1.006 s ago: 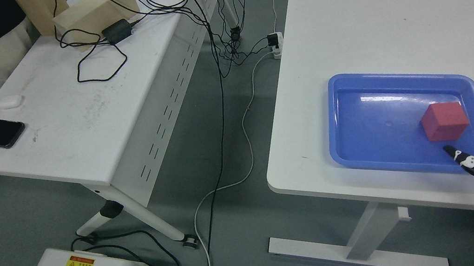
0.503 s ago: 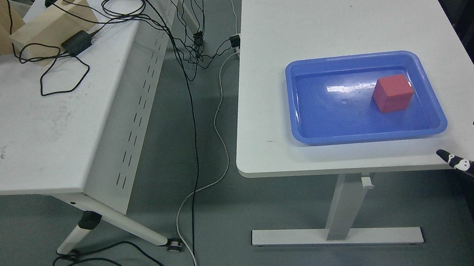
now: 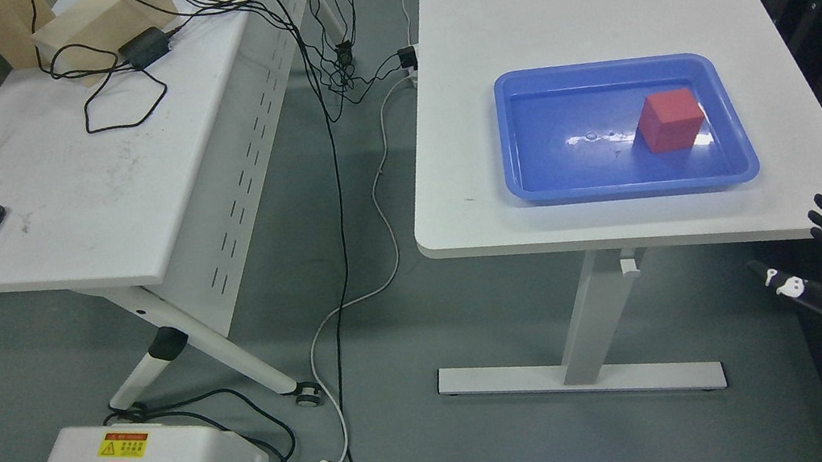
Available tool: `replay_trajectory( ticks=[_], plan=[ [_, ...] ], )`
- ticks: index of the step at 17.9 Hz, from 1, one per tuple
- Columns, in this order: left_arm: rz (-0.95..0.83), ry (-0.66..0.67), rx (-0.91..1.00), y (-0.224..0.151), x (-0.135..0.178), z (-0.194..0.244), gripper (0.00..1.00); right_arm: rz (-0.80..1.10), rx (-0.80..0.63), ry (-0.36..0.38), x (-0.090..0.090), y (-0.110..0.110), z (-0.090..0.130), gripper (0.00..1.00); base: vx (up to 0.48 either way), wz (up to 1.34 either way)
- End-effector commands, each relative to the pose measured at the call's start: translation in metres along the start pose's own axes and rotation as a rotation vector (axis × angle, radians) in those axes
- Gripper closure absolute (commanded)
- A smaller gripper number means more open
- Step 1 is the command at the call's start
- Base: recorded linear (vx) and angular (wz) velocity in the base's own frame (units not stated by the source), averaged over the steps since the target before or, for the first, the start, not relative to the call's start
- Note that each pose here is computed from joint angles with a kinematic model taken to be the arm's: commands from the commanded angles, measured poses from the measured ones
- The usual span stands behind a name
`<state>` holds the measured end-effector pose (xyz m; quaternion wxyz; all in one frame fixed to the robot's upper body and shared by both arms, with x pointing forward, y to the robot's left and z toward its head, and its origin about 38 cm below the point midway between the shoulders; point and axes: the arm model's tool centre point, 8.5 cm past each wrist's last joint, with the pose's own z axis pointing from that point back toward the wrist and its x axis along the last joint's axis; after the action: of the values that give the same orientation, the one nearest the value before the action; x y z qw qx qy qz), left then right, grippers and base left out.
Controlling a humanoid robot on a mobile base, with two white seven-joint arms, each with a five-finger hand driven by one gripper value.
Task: Pick pink block from left shelf to tray
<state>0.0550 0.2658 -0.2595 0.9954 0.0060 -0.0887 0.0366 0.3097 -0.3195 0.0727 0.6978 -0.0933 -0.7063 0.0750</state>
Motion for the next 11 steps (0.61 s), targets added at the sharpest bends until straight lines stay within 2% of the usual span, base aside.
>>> replay_trajectory(
  ticks=[1, 11],
  plan=[
    [0.004, -0.02, 0.018, 0.0113, 0.0078, 0.0, 0.0, 0.007, 0.009, -0.011, 0.0032, 0.0039, -0.005, 0.0, -0.175, 0.11],
    [0.004, -0.019, 0.018, 0.0114, 0.0068, 0.0001, 0.0, -0.029, 0.021, -0.016, 0.003, 0.0118, -0.0058, 0.0, -0.159, 0.08]
  ],
)
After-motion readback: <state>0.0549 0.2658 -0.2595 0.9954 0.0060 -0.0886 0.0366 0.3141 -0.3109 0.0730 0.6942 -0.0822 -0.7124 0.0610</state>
